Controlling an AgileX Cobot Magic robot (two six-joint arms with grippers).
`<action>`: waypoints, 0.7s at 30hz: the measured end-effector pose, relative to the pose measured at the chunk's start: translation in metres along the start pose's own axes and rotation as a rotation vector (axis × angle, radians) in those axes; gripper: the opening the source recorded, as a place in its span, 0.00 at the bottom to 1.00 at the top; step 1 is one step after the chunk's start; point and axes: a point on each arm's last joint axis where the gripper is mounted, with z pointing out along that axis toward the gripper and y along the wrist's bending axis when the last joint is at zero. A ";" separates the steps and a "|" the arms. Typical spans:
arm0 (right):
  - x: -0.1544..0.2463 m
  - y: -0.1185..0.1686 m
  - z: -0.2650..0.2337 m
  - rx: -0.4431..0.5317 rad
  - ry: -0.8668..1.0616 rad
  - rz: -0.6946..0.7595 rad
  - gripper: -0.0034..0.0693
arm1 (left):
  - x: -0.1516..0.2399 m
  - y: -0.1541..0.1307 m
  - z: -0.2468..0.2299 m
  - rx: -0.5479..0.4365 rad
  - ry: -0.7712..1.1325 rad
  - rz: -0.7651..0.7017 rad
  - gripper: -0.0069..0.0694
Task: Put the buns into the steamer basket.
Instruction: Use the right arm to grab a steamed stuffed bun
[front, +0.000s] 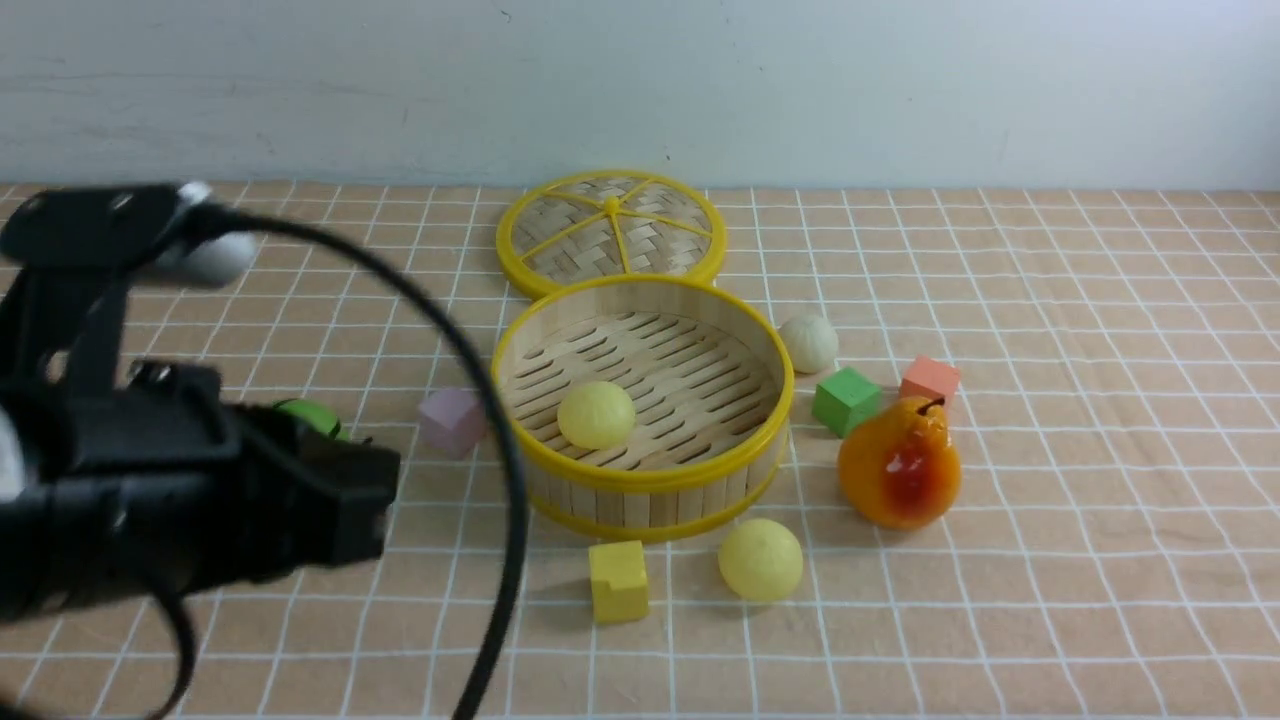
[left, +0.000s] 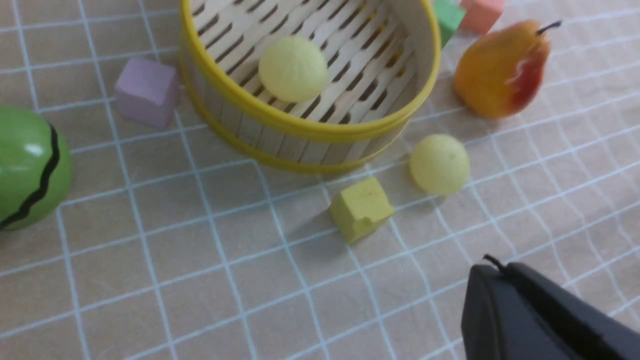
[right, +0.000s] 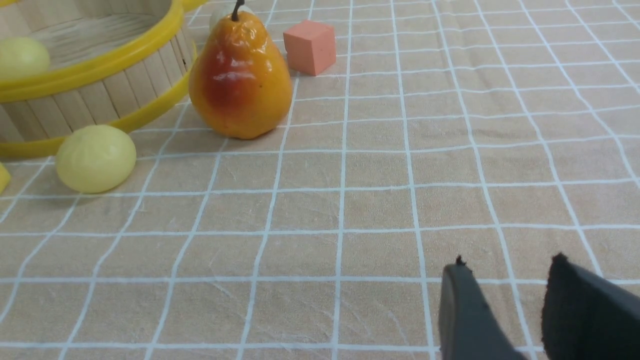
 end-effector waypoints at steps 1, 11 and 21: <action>0.000 0.000 0.000 0.000 0.000 0.000 0.38 | 0.010 0.003 -0.007 0.010 -0.052 -0.004 0.07; -0.011 0.005 0.000 -0.093 -0.126 0.443 0.38 | 0.084 0.025 -0.045 0.058 -0.313 -0.049 0.07; -0.063 0.024 -0.013 -0.251 -0.019 0.638 0.29 | 0.087 0.028 -0.045 0.048 -0.380 -0.048 0.07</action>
